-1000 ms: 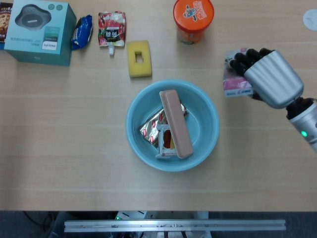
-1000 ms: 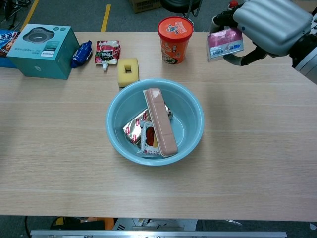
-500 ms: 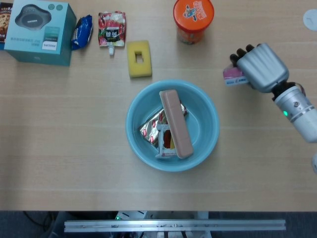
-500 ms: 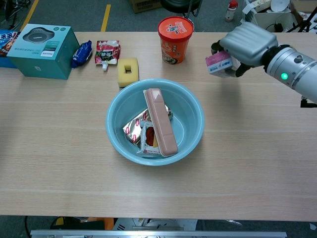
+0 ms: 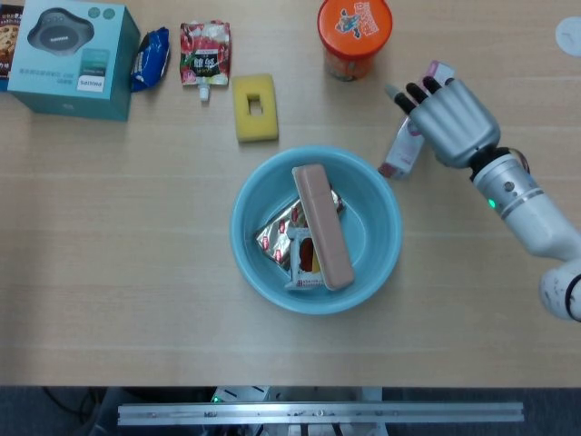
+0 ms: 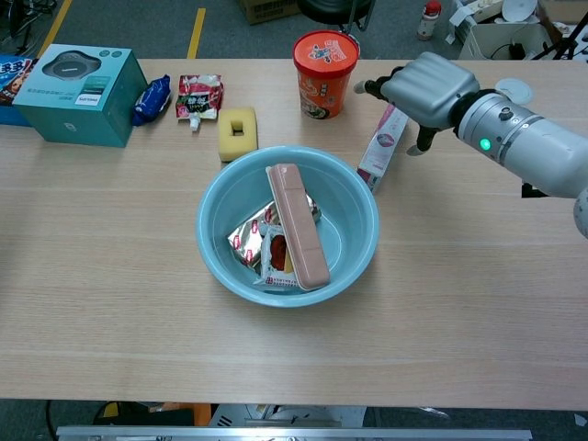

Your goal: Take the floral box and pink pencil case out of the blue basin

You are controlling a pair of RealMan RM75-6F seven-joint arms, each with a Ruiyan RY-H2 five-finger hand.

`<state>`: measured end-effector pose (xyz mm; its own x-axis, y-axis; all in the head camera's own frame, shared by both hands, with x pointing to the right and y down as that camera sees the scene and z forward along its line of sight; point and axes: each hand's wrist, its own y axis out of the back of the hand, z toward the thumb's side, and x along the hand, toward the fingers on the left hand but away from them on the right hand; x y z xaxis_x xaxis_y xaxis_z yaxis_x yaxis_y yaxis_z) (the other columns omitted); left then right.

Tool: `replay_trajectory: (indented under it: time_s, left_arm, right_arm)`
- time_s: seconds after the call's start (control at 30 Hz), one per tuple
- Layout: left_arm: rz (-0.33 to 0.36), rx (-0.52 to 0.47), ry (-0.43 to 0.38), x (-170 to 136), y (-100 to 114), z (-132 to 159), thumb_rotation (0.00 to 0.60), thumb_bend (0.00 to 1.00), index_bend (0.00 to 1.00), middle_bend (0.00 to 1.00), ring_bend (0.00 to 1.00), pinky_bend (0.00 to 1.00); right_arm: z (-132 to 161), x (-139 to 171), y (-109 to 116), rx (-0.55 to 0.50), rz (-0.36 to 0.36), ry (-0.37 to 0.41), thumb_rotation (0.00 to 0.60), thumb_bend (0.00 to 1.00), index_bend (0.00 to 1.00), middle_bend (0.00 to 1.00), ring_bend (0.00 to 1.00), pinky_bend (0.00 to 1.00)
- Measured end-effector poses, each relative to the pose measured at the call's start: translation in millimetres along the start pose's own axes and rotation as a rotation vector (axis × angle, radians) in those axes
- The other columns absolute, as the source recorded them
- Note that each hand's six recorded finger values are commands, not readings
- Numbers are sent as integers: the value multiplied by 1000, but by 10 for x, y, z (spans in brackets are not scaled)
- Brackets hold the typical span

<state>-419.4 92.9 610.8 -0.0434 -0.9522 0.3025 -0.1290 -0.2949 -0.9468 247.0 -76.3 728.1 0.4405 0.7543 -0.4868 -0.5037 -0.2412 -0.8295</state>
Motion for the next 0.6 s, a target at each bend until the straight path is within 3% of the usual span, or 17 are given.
replay_trajectory:
  time_s: [0.3,0.47,0.6]
  left_arm:
    - [12,-7,-3,-7,26,-5,600,360,211,180,103,100]
    - [13,-8,3,-30,30,-35,600,360,211,181,103,100]
    - [13,-8,11,-52,31,-70,600,359,211,180,102,100]
  right_arm:
    - [271,168,394,-23,-113,118,600,29,107,252,247,531]
    - [545,302,589,34,-199,251,600,29,107,256,242,515]
    - [785,358,617,104,-224,351,600,28,107,256,237,507]
